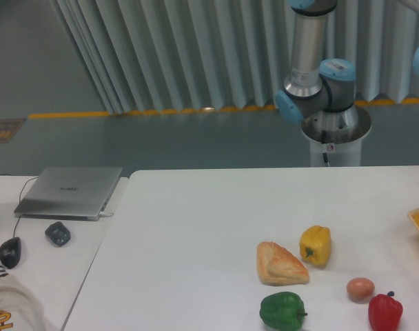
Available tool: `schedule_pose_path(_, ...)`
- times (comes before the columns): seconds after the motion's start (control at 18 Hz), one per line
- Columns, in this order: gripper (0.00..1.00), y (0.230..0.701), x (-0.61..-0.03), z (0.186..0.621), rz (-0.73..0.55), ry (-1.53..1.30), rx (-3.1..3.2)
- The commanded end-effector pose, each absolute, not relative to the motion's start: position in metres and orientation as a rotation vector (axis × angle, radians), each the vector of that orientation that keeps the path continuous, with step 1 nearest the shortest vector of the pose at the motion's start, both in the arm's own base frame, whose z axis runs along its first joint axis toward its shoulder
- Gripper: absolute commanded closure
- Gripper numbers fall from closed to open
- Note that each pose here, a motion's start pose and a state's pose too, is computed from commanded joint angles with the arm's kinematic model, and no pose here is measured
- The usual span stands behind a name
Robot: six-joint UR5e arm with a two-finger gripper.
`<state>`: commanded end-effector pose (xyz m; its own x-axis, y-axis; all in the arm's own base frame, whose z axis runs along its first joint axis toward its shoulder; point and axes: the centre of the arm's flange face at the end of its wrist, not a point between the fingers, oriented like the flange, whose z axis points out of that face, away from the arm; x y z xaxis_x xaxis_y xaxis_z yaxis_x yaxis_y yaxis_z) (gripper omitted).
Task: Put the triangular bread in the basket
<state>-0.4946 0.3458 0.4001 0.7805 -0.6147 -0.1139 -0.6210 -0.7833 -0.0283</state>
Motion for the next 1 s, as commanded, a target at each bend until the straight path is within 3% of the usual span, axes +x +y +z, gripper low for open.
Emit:
schedule_pose_path(0.44, 0.00, 0.351, -0.492, 0.403, 0.175, 0.990, -2.876)
schedule_pose_path(0.67, 0.00, 0.360, -0.483, 0.405, 0.163, 0.844, -2.898)
schedule_pose_path(1.0, 0.00, 0.399, -0.450, 0.406, 0.146, 0.850, -2.860)
